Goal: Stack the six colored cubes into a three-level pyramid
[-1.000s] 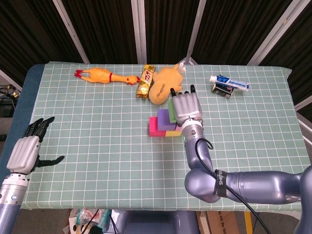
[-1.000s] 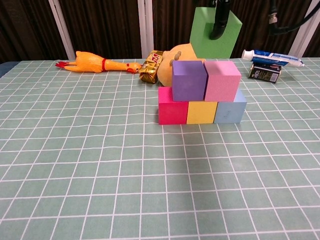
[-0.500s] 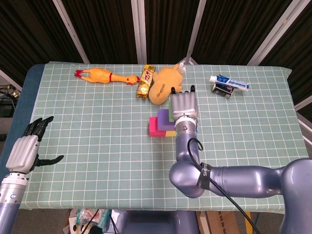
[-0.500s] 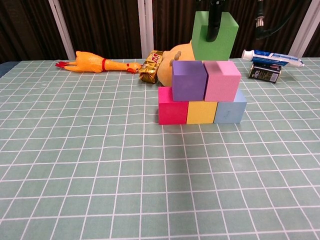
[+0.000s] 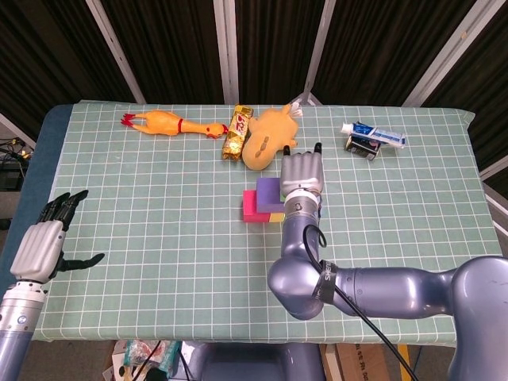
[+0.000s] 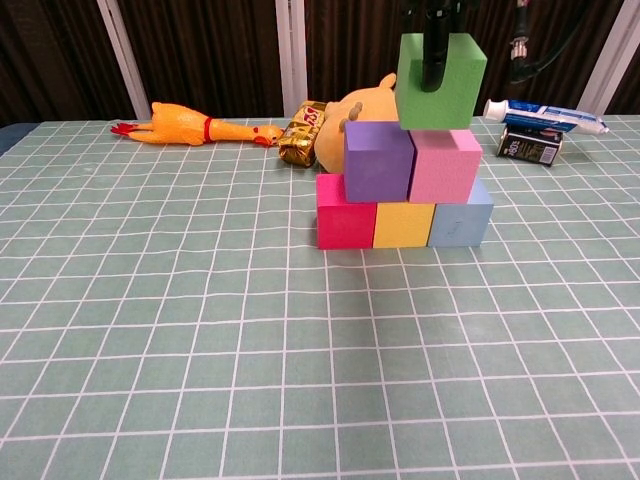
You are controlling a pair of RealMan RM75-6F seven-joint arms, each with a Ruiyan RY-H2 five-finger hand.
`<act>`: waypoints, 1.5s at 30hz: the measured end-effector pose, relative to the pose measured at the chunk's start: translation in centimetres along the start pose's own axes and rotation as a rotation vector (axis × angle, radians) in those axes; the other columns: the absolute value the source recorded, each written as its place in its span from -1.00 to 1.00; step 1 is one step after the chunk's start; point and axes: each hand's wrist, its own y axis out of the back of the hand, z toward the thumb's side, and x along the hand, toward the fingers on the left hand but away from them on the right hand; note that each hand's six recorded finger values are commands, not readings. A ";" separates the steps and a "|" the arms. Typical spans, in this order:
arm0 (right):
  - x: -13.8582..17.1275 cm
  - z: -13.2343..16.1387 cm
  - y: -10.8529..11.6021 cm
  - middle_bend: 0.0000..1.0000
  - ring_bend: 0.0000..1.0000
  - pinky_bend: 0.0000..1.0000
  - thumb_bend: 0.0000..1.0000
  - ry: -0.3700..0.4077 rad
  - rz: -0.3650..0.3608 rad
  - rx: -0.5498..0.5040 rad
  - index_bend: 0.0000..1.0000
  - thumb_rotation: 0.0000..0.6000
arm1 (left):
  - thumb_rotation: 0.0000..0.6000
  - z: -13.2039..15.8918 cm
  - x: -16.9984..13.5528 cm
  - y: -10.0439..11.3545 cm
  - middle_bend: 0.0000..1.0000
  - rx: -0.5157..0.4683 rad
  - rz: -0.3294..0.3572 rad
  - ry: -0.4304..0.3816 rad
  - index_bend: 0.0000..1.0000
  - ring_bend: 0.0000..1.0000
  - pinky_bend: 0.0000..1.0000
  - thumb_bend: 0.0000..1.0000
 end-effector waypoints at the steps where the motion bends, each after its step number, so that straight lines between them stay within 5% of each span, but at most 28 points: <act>1: -0.1 -0.1 -0.1 -0.13 -0.39 -1.00 -0.28 -0.004 0.003 -0.002 -1.00 1.00 | 1.00 0.0 0.0 0.0 -0.83 0.000 0.000 0.000 -1.00 -1.00 -0.97 -0.75; 45: -1.5 0.2 -1.1 -0.13 -0.40 -1.00 -0.28 0.073 0.012 -0.050 -1.00 1.00 | 1.00 -0.3 0.2 -0.1 -0.83 0.008 0.005 0.013 -1.00 -1.00 -0.97 -0.75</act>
